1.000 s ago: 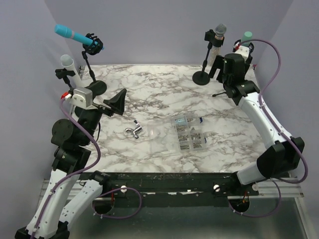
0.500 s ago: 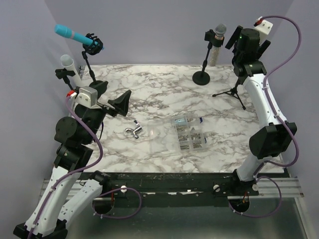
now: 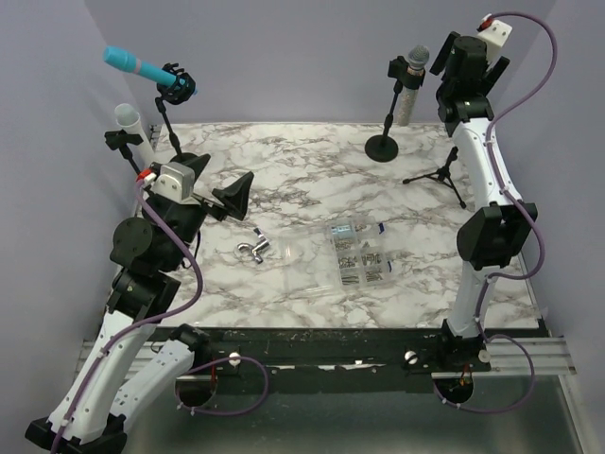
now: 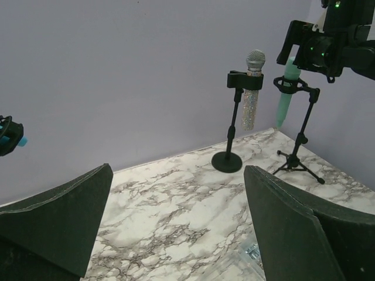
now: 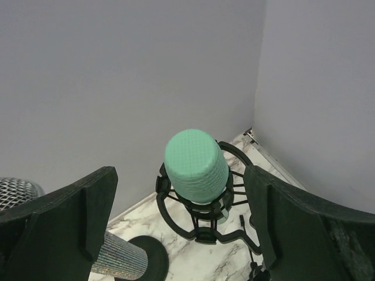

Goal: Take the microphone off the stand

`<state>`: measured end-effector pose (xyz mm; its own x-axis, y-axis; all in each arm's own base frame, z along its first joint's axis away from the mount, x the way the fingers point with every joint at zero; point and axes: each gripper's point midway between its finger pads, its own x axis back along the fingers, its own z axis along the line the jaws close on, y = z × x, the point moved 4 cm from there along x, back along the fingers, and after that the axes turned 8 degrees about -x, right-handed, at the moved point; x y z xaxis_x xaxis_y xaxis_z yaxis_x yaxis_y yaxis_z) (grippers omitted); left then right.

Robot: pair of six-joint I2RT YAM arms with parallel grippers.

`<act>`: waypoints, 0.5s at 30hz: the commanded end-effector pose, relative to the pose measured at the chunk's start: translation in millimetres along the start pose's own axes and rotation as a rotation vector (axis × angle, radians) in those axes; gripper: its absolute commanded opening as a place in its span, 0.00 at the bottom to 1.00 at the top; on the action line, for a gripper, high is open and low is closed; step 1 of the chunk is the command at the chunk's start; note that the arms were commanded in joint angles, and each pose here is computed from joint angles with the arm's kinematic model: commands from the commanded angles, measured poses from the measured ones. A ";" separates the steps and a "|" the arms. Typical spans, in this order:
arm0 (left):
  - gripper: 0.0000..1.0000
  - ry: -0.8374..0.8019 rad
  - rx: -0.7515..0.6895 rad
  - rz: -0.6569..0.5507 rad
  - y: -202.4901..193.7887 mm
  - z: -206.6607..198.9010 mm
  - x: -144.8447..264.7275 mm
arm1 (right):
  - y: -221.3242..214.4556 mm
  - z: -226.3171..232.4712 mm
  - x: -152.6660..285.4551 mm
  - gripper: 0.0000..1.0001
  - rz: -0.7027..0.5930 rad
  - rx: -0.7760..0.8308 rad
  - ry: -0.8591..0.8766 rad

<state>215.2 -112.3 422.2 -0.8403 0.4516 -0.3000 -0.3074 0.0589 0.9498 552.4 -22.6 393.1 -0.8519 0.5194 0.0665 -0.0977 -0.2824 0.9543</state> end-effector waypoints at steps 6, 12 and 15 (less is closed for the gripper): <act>0.99 -0.022 -0.023 0.001 -6.5 -3.7 -6.3 | -16.0 -5.9 -27.8 0.85 -0.023 0.068 -0.041; 0.99 -0.029 -0.022 0.011 -9.6 -5.5 -8.3 | -11.5 -4.4 -28.7 0.63 -0.041 0.085 -0.025; 0.99 -0.030 -0.025 0.016 -11.4 -5.8 -9.2 | -5.8 -2.8 -27.6 0.56 -0.055 0.089 -0.013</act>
<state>223.2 -119.7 413.1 -0.8413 0.4683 -0.2700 -0.2867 0.0370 0.9573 574.6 -32.3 361.1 -0.8415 0.5329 0.0887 -0.0271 -0.2057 0.9782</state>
